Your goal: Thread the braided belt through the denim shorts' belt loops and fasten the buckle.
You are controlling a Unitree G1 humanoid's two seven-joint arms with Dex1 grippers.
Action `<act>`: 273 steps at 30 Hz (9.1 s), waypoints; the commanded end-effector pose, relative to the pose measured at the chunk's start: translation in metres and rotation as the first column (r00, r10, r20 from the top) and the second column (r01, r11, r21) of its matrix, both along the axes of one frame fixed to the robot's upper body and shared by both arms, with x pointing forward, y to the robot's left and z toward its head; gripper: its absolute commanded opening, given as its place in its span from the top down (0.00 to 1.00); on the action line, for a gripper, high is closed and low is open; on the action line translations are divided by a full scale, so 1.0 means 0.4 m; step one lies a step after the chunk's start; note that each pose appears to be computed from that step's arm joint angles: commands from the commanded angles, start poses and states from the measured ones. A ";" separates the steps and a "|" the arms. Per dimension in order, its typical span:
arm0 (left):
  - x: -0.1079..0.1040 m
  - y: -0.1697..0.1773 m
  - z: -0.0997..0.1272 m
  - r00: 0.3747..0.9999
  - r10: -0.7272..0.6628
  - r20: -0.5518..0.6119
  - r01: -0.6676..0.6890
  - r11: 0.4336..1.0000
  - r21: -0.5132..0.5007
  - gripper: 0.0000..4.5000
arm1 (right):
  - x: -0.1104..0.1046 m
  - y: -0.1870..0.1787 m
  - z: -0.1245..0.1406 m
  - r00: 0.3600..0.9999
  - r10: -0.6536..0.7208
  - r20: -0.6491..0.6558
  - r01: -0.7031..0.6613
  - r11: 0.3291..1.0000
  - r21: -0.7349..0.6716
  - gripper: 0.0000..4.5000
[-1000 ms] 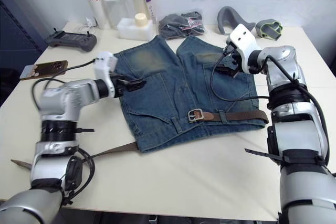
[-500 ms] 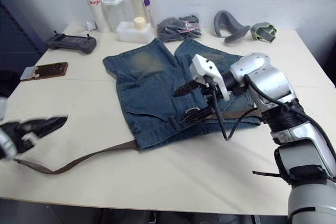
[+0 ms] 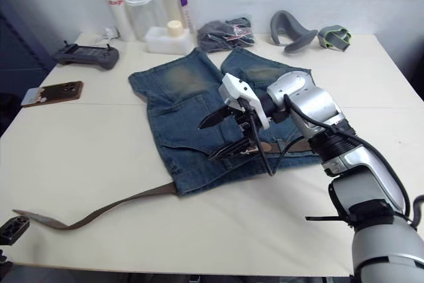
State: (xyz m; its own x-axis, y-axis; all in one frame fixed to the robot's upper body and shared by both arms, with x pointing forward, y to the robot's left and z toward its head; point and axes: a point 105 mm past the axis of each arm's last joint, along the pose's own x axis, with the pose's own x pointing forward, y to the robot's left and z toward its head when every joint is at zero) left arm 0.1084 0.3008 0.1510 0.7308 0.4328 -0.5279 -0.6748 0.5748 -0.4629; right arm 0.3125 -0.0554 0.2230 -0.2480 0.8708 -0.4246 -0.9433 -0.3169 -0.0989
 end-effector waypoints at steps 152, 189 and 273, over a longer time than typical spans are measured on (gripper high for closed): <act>0.429 -0.602 -0.002 0.497 -0.712 0.496 0.860 0.326 -0.392 1.00 | -0.039 -0.258 0.043 0.723 -0.559 0.405 0.601 0.799 0.031 0.01; 0.451 -0.726 -0.059 0.343 -0.790 0.508 0.874 0.071 -0.480 1.00 | -0.066 -0.204 -0.091 0.381 -0.377 0.845 0.477 0.862 0.170 0.01; 0.456 -0.731 -0.059 0.333 -0.787 0.519 0.884 0.069 -0.463 1.00 | -0.033 -0.214 -0.105 0.411 -0.237 0.880 0.365 0.928 0.079 0.01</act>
State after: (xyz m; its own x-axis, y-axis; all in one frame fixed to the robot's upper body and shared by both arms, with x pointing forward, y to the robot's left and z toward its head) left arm 0.2958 0.0180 0.1298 0.4902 -0.8479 -0.2019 0.1244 0.2973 -0.9467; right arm 0.3007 -0.1512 0.1711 0.5811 0.7106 -0.3967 -0.4805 -0.0938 -0.8720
